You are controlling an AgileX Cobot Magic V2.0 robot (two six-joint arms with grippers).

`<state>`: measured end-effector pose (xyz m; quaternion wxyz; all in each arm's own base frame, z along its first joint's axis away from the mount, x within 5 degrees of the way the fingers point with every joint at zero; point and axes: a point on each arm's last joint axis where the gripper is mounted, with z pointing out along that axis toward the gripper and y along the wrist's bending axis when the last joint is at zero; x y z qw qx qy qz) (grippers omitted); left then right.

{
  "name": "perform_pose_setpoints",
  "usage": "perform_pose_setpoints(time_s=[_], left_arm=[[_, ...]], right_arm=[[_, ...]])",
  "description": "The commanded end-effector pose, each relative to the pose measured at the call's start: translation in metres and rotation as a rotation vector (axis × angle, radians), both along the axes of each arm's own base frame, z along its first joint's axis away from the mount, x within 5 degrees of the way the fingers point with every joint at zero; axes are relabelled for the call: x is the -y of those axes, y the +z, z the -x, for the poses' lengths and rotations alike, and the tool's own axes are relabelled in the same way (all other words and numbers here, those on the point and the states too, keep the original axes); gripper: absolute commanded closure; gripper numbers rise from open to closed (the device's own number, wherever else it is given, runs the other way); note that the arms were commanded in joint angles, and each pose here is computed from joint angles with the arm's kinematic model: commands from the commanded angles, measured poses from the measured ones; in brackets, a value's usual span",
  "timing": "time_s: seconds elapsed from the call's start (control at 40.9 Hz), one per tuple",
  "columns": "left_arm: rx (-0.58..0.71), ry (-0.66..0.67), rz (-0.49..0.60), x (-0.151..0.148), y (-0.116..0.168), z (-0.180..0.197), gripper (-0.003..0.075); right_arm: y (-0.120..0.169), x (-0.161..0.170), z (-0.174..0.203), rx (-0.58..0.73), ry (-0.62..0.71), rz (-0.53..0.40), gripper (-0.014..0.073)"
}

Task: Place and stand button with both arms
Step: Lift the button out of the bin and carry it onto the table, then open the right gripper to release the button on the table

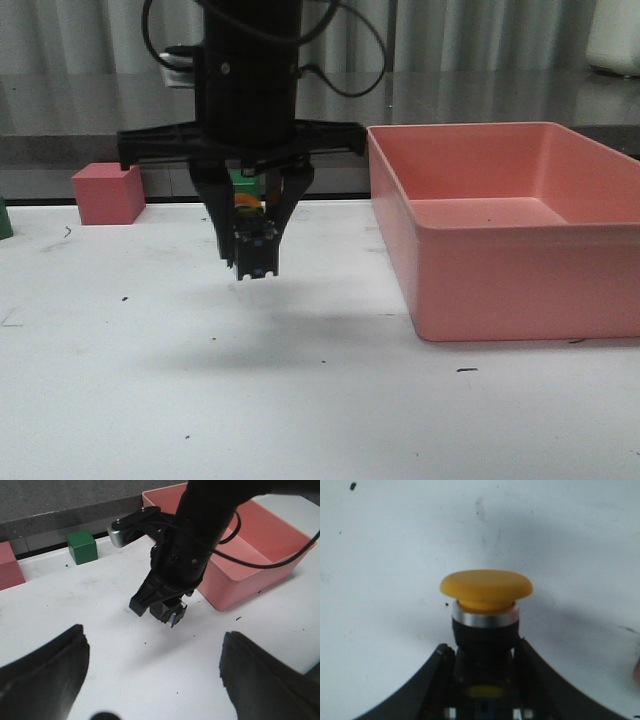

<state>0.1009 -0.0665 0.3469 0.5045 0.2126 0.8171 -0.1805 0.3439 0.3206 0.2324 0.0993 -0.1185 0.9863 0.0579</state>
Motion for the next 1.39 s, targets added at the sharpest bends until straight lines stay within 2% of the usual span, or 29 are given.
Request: perform_pose_setpoints(time_s=[0.0,0.294,0.465,0.783,0.856,1.052,1.223,1.37], left_arm=[[0.078,-0.002,0.066,0.002,0.017,-0.002,0.0195],[0.078,-0.002,0.066,0.002,0.017,-0.002,0.0195],[0.078,-0.002,0.066,0.002,0.017,-0.002,0.0195],[0.078,-0.002,0.066,0.002,0.017,-0.002,0.0195],[0.078,-0.002,0.066,0.002,0.017,-0.002,0.0195],[0.078,-0.002,0.066,0.002,0.017,-0.002,0.0195],[0.078,-0.002,0.066,0.002,0.017,-0.002,0.0195],[0.078,-0.002,0.066,0.002,0.017,-0.002,0.0195]], right_arm=[[0.028,-0.005,-0.004,0.067,-0.062,-0.061,0.0390],[-0.003,-0.025,-0.022,0.048,-0.207,-0.119,0.0389],[-0.008,-0.030,-0.025,0.043,-0.230,-0.160,0.0387],[-0.012,-0.031,-0.025,0.030,-0.252,-0.163,0.0383],[-0.012,-0.032,-0.025,0.024,-0.253,-0.167,0.0344],[-0.012,-0.031,-0.024,0.021,-0.254,-0.163,0.0153],[-0.008,-0.029,-0.023,0.017,-0.246,-0.153,0.0146],[0.012,-0.020,-0.018,0.057,-0.138,-0.095,0.0146]])
